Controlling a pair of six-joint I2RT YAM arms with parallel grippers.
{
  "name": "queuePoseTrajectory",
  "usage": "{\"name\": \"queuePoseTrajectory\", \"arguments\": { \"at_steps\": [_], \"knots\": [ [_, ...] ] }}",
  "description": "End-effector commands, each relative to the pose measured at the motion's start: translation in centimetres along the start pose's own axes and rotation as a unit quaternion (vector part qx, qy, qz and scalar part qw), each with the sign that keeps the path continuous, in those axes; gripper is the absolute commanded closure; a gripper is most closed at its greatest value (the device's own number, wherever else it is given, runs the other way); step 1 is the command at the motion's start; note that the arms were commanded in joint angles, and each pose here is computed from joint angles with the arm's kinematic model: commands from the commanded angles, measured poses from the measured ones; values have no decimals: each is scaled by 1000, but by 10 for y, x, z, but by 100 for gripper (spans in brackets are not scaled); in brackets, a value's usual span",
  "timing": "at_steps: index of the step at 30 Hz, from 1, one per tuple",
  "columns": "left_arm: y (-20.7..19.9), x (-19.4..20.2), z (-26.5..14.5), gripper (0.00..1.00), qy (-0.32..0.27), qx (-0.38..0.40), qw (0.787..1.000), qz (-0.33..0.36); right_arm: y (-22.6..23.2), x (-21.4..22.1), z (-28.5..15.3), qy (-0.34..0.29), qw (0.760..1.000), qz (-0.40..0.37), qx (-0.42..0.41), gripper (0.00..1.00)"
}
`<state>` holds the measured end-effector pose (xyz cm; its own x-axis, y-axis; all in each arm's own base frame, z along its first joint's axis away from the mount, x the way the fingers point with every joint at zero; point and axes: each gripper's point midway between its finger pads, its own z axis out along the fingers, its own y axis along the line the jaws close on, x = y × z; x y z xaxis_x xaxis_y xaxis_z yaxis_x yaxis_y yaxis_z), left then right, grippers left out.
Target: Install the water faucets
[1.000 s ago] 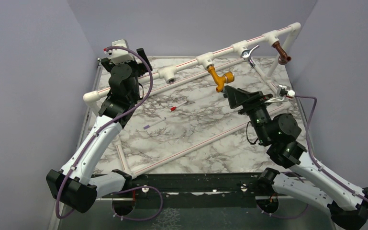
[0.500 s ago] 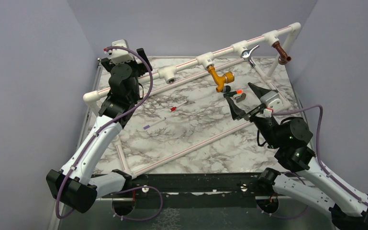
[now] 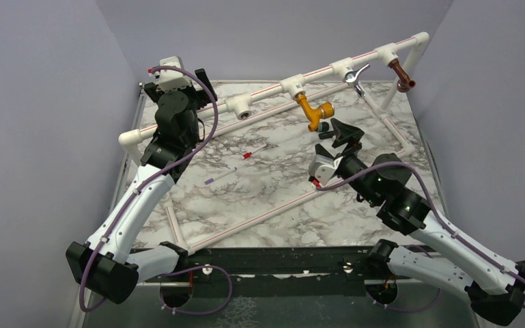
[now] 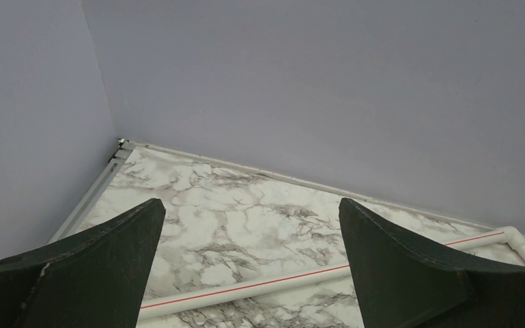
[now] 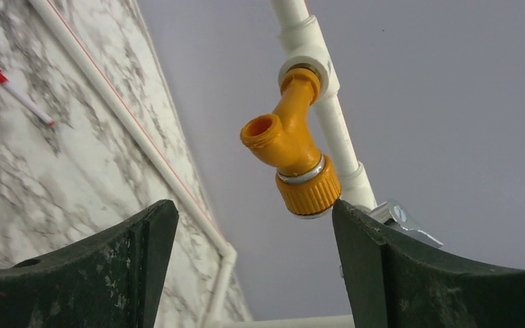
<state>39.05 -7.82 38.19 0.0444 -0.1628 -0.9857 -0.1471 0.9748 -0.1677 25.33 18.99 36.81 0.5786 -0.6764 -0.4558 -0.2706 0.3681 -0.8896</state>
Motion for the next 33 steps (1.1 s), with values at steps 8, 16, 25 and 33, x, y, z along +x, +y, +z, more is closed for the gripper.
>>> {"name": "queuePoseTrajectory", "arguments": {
  "at_steps": [8,16,25,33],
  "knots": [
    [11,154,-34,1,233,17,962,140,-37,2,10,21,973,-201,113,12],
    [11,156,-34,1,234,17,962,141,-46,-13,25,5,961,-247,127,14],
    [10,155,-34,1,234,19,962,140,-44,-12,43,15,961,-249,119,21],
    [9,155,-34,1,234,20,962,140,-41,-3,57,41,964,-235,121,37]
  ]
}}
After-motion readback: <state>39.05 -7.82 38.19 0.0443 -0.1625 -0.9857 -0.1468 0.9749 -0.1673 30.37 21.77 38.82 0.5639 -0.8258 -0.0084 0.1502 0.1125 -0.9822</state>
